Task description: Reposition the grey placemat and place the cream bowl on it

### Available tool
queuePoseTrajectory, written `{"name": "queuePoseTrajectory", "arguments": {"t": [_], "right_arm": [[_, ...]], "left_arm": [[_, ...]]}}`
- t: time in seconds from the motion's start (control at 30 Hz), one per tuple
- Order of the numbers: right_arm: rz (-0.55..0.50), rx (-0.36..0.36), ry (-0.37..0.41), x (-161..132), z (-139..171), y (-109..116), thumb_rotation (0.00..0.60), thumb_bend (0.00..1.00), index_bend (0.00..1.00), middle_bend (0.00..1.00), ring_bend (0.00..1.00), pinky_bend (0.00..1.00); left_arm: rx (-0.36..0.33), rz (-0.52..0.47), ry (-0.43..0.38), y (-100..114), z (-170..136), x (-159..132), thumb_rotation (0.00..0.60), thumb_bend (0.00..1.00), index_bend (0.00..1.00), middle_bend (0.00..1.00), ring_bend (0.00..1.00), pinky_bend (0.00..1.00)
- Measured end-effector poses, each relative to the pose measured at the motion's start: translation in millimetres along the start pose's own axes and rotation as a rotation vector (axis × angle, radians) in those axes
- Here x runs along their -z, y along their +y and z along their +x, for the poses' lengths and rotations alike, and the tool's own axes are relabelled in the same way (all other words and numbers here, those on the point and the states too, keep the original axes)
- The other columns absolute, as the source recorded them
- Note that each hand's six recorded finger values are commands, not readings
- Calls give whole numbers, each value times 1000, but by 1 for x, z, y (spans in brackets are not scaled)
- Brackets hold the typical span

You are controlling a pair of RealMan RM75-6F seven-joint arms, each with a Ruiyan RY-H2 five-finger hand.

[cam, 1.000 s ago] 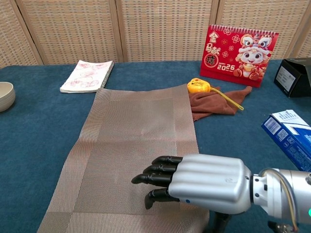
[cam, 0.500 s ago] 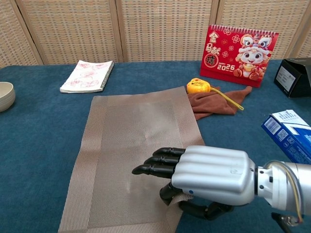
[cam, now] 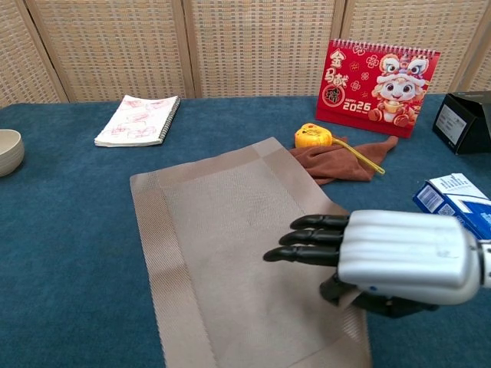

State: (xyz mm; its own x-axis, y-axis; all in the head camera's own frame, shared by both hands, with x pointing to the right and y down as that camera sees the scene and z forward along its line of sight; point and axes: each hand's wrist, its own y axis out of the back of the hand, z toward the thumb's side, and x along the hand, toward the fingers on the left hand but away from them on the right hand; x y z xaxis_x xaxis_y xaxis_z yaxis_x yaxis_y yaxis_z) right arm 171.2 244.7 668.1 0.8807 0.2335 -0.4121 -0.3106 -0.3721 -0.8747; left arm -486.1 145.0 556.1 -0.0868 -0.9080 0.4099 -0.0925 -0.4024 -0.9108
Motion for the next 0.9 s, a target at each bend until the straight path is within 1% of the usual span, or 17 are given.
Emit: {"name": "queuePoseTrajectory", "arguments": {"t": [0.1,0.23,0.33,0.37,0.47,0.57,0.67,0.73,0.77,0.8,0.83,0.87,0.9], "right_arm": [[113,-39,-10,23,25,-1,600,733,672,0,0,0],[316,-105,-20,61,56,0,600,717,671,0,0,0],[446,-132,-11,82,70,4,600,685,666,0,0,0],[475,-137,-9,87,72,5,600,677,664,0,0,0],[542,-144,-9,100,75,10,600,648,663,0,0,0],[596,-137,-22,114,71,16,600,621,661,0,0,0],[659,-115,-32,125,58,25,600,574,647,0,0,0],[714,-103,-38,133,46,29,600,520,629,0,0,0],[738,-99,-44,136,42,31,600,494,606,0,0,0],[760,-97,-51,140,38,32,600,418,532,0,0,0],[787,-99,-65,145,33,33,600,298,411,0,0,0],[804,-102,-78,150,30,34,600,203,306,0,0,0],[818,-106,-92,154,28,35,600,83,156,0,0,0]], "left_arm": [[3,1,-2,-1,0,-1,600,0,0,0,0,0],[4,5,-9,-2,-1,-4,600,0,0,0,0,0],[7,10,-13,-4,0,-7,600,0,0,0,0,0],[8,11,-14,-4,0,-7,600,0,0,0,0,0],[10,12,-15,-5,0,-8,600,0,0,0,0,0],[12,16,-14,-6,1,-9,600,0,0,0,0,0],[14,18,-9,-7,1,-8,600,0,0,0,0,0],[14,18,-8,-7,2,-7,600,0,0,0,0,0],[14,19,-8,-7,2,-7,600,0,0,0,0,0],[14,19,-7,-7,2,-7,600,0,0,0,0,0],[14,19,-7,-7,2,-7,600,0,0,0,0,0],[15,19,-6,-7,2,-6,600,0,0,0,0,0],[15,18,-6,-7,2,-6,600,0,0,0,0,0]]}}
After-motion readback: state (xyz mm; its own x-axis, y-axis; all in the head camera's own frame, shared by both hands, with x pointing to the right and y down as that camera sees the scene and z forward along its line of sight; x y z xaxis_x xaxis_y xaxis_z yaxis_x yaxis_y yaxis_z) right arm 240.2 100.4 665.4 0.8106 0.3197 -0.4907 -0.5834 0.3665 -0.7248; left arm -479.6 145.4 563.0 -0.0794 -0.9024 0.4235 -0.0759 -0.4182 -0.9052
